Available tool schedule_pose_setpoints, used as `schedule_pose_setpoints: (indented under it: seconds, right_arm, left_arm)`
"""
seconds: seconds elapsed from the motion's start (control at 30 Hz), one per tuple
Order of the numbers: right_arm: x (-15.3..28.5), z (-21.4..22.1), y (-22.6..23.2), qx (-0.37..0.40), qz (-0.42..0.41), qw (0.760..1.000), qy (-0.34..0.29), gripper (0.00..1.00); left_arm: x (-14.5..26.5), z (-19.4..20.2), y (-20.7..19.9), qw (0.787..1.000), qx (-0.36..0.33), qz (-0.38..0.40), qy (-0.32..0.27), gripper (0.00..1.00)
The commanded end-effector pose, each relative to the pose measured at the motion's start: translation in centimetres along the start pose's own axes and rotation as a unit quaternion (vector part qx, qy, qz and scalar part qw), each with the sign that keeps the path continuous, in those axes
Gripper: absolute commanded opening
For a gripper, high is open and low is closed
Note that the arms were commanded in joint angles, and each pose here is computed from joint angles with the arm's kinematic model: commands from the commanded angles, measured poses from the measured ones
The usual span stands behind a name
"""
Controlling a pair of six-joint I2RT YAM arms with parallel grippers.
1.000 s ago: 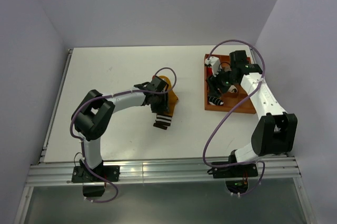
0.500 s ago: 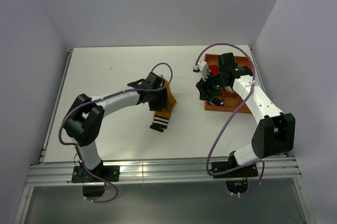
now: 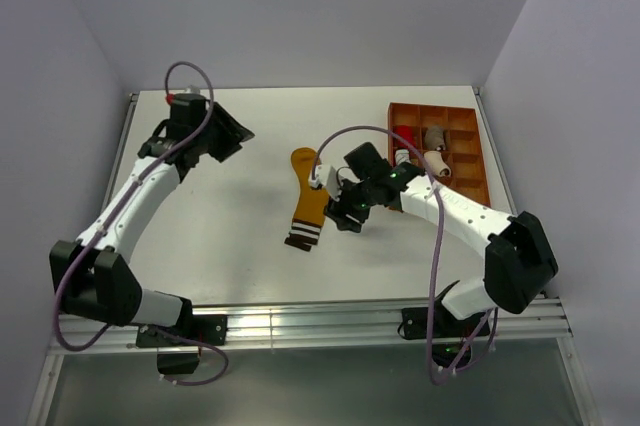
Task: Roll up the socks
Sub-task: Roll the sock at the center of the board.
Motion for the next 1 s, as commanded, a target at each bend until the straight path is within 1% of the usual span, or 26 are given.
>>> schedule_pose_setpoints:
  seconds: [0.0,0.1,0.2,0.23,0.3,0.4,0.5,0.77,0.97]
  right_arm:
    - [-1.1,-2.5,0.8,-0.004,0.035,0.999,-0.042,0.65]
    - [-2.5,-3.8,2.2,0.000,0.029,0.999,-0.043,0.65]
    - [-3.8,-4.9,2.9,-0.013,0.024,0.999,-0.032,0.65]
    - [-4.9,-4.8,3.6,-0.012,0.016,1.000,-0.017,0.65]
    - [-5.9,-4.9,4.1,-0.017,0.015,1.000,-0.007,0.65]
    - [-8.1,-4.4,5.4,-0.007,0.013,1.000,0.019,0.65]
    - [-9.4,-4.3,6.3,0.005,0.014,0.999,0.034,0.65]
    - [-11.5,-3.8,7.4,0.019,0.017,0.998,0.059,0.65]
    - [-11.5,-4.1,6.1,0.017,0.073,0.996,0.050,0.64]
  left_arm:
    - [3.1,-2.2,-0.6,0.999,0.013,0.009,-0.037,0.54]
    - [4.4,-3.4,-0.2,0.998,0.014,0.008,-0.055,0.54]
    - [5.3,-3.9,0.3,0.998,0.020,0.012,-0.065,0.54]
    - [5.5,-3.9,0.4,0.998,0.019,0.014,-0.066,0.55]
    - [5.8,-3.9,0.6,0.997,0.021,0.021,-0.066,0.54]
    - [5.9,-3.9,0.5,0.997,0.019,0.030,-0.065,0.54]
    - [6.0,-3.8,0.5,0.997,0.014,0.036,-0.063,0.55]
    - [6.0,-3.3,0.9,0.997,0.004,0.041,-0.061,0.55]
    - [5.8,-3.1,1.2,0.997,-0.001,0.039,-0.061,0.55]
Point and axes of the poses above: each gripper's point midway between its finger pads, its own x axis back along the fingers, its own y axis along the line the jaws close on, z = x × y, the point moved 5 cm from there along x, back along the fingers, and after that the axes turned 5 degrees about -x, right-handed, at the moved point
